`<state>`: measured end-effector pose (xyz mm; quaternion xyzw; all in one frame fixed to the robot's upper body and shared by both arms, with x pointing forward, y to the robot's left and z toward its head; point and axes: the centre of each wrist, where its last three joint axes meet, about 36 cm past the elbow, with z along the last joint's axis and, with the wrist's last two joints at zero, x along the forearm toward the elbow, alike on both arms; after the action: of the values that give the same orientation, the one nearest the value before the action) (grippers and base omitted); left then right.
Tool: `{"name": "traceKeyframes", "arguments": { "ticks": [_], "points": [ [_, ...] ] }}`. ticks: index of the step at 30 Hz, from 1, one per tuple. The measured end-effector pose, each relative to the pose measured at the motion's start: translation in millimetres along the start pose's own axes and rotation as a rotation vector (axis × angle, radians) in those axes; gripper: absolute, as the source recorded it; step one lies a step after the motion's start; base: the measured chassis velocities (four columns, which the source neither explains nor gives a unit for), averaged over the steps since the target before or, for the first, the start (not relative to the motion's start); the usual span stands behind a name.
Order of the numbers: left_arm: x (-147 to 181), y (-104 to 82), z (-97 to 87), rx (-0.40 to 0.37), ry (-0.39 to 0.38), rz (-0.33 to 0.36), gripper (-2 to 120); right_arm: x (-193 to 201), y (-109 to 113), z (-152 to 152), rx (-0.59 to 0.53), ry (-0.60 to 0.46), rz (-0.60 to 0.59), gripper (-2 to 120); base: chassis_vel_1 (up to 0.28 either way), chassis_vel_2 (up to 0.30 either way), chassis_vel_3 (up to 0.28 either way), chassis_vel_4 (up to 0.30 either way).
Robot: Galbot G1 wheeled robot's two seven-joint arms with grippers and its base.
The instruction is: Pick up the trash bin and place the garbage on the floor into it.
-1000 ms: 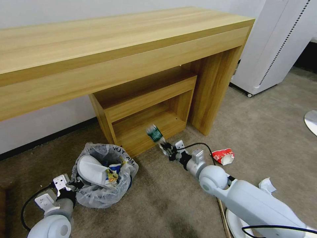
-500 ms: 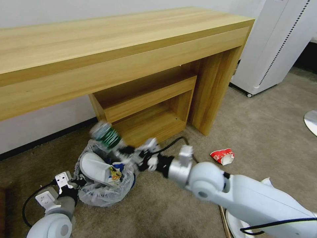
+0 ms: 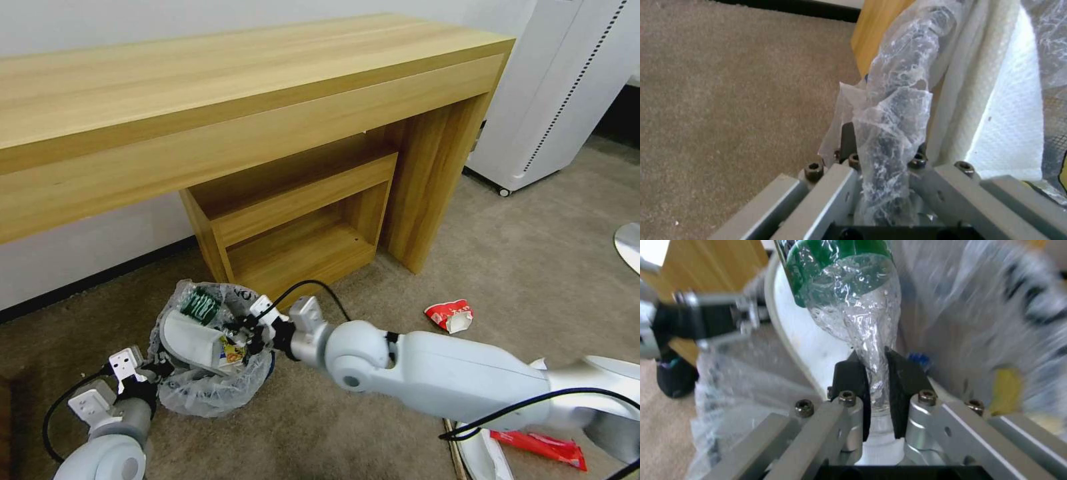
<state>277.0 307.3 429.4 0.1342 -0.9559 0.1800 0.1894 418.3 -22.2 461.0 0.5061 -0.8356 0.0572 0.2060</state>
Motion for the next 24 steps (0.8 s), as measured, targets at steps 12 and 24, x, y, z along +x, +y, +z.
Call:
{"name": "traceKeyframes", "arguments": {
  "ticks": [12,24],
  "points": [
    [-1.8,0.6,3.0,0.004,-0.001,0.001,1,-9.7,-1.9,17.6,0.011,0.044,0.036,24,0.000,0.000,0.000,0.000],
    [-3.2,1.1,5.6,0.003,0.003,-0.002,1,-8.4,1.5,18.2,0.003,0.007,0.040,76,0.000,0.000,0.000,0.000]
  ]
}}
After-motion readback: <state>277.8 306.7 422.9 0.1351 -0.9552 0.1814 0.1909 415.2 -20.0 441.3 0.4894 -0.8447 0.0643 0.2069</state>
